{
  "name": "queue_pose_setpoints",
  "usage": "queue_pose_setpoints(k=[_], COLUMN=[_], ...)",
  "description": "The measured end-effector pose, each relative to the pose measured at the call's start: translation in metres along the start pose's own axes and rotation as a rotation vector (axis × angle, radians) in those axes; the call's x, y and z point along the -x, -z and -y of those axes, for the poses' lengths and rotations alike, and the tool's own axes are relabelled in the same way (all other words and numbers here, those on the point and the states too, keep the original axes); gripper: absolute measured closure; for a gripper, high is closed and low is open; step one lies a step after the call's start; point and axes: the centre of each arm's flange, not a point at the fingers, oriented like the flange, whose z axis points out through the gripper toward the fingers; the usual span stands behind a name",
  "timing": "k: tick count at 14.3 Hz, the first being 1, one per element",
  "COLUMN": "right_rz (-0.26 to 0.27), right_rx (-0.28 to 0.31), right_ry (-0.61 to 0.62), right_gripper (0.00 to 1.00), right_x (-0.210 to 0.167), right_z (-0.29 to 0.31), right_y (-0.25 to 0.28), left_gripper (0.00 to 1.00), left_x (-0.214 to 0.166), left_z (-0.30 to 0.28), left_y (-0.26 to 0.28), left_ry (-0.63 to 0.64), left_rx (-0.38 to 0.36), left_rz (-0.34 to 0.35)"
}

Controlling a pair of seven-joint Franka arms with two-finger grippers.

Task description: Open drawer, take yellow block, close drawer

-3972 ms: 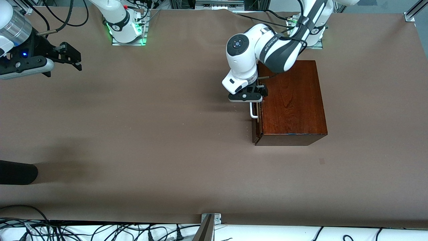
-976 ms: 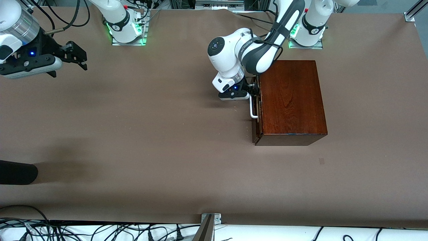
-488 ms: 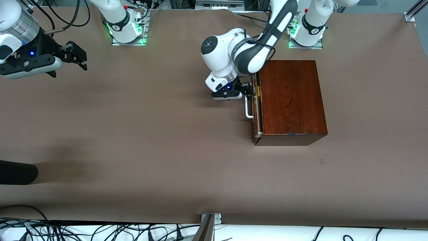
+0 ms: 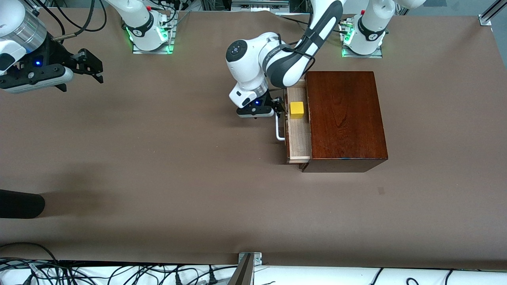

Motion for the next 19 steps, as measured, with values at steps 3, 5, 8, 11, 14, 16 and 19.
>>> queue_pose_setpoints(k=[3, 5, 8, 11, 14, 16, 19], right_rz=[-0.009, -0.018, -0.020, -0.020, -0.016, -0.003, 0.025], right_rx=[0.001, 0.002, 0.002, 0.002, 0.001, -0.001, -0.006], right_ry=[0.000, 0.000, 0.000, -0.001, -0.008, -0.008, -0.004], right_gripper=[0.00, 0.00, 0.00, 0.00, 0.00, 0.00, 0.00], right_x=[-0.001, -0.002, -0.002, -0.002, -0.003, -0.006, -0.015], right_z=[0.000, 0.000, 0.000, -0.001, -0.005, -0.005, -0.005], right_y=[0.001, 0.002, 0.002, 0.002, 0.000, -0.007, -0.023], left_gripper=[0.00, 0.00, 0.00, 0.00, 0.00, 0.00, 0.00], left_x=[0.002, 0.001, 0.000, -0.005, -0.006, -0.015, -0.041], left_z=[-0.013, -0.014, -0.016, -0.025, -0.030, -0.022, 0.027], left_y=[0.000, 0.000, 0.003, 0.025, 0.034, 0.043, 0.091], left_ry=[-0.009, -0.009, -0.003, 0.018, 0.027, 0.042, 0.036], left_rx=[0.003, -0.006, 0.001, 0.065, 0.093, 0.086, 0.048], left_rz=[-0.002, 0.001, 0.001, -0.009, -0.011, -0.012, 0.004])
